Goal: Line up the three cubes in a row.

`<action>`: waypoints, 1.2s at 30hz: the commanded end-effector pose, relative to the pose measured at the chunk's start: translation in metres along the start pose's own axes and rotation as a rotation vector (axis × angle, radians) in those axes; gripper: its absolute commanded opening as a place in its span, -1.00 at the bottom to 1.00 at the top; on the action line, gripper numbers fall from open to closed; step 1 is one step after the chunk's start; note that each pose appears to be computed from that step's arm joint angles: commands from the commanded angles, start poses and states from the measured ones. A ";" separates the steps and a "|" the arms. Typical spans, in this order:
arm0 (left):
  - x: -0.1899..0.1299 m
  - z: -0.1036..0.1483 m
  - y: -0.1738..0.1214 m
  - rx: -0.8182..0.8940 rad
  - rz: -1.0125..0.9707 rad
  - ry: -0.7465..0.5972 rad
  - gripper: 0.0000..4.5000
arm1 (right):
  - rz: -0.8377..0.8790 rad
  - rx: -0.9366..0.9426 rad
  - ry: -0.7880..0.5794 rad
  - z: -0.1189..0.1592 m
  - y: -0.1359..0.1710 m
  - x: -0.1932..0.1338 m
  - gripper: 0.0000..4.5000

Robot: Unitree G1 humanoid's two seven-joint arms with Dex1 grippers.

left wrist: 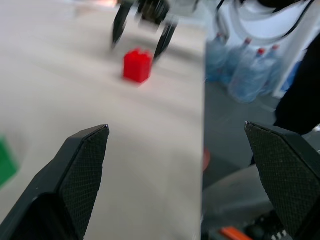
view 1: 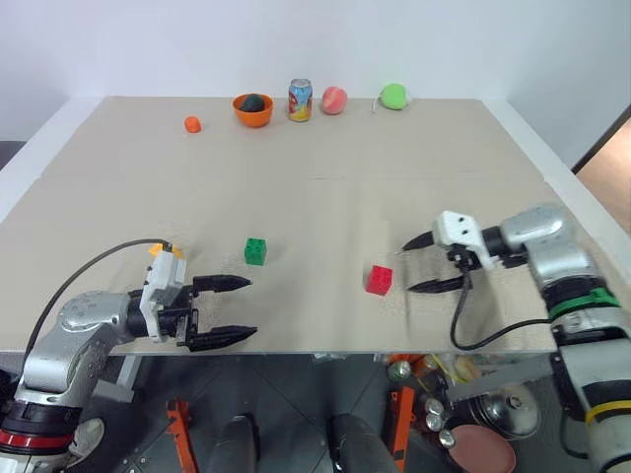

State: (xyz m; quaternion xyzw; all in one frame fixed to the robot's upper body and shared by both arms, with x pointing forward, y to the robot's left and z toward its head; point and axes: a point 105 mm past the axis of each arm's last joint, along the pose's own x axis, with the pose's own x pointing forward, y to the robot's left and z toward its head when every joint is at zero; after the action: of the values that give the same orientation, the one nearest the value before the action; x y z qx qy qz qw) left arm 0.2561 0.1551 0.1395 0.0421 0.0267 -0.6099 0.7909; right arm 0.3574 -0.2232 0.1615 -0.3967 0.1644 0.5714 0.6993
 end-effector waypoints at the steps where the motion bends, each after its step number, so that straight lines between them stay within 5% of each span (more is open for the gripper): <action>1: -0.005 -0.002 0.009 0.009 0.112 0.040 1.00 | -0.044 -0.081 -0.030 0.018 -0.005 -0.031 0.98; 11: -0.003 -0.022 0.056 -0.064 0.490 0.062 1.00 | -0.272 0.163 -0.504 0.079 -0.002 -0.023 0.98; 17: 0.008 -0.020 0.068 -0.068 0.524 0.062 1.00 | -0.233 0.196 -0.540 0.093 0.034 0.003 0.98; 36: 0.052 -0.021 0.097 -0.101 0.582 0.119 1.00 | -0.270 0.197 -0.575 0.112 0.048 -0.001 0.98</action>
State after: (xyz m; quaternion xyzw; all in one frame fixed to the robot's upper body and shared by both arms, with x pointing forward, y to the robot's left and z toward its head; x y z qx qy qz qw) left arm 0.3594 0.1336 0.1091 0.0329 0.1007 -0.3557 0.9286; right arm 0.2931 -0.1396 0.2002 -0.1527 -0.0126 0.5447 0.8245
